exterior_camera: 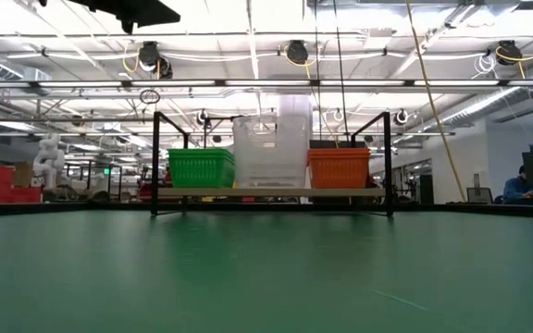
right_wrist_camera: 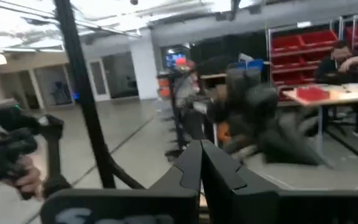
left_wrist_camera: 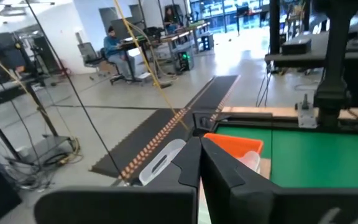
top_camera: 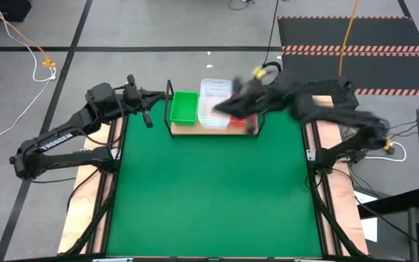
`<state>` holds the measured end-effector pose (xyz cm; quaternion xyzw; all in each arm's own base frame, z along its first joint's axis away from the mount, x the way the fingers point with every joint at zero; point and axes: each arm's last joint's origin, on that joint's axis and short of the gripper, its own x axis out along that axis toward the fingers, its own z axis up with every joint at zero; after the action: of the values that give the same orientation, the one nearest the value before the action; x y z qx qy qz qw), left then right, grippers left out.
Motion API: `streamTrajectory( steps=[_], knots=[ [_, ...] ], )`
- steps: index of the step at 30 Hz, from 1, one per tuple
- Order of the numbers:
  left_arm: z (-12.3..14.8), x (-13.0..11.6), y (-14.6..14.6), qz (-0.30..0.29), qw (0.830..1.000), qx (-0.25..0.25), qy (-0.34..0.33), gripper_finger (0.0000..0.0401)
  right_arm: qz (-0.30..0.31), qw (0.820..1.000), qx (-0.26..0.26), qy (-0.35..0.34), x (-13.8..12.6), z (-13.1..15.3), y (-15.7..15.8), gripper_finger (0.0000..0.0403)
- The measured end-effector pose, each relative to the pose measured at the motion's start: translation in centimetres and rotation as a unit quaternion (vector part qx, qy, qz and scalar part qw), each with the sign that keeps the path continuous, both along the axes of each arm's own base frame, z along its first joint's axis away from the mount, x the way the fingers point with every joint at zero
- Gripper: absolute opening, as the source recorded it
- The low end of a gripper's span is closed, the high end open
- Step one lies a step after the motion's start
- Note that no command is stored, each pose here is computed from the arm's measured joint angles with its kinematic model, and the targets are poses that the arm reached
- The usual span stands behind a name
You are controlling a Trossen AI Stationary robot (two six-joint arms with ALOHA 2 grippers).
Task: Stack baskets on shelf by color
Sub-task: Return to Home Position
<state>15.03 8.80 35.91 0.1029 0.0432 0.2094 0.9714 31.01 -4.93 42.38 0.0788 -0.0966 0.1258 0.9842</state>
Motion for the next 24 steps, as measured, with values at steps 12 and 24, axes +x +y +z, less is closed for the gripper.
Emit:
streamTrajectory(
  steps=[12, 24],
  knots=[
    [0.1, -2.2, -2.2, -0.027, 0.999, -0.004, 0.022, 0.0005, -0.085, 0.987, 0.036, 0.133, -12.6, -5.0, 1.3, 0.0],
    [0.4, -3.4, -2.7, -0.002, 0.999, 0.024, 0.022, 0.0003, -0.115, 0.984, 0.134, -0.034, -6.7, -7.1, -1.3, 0.0]
  ],
)
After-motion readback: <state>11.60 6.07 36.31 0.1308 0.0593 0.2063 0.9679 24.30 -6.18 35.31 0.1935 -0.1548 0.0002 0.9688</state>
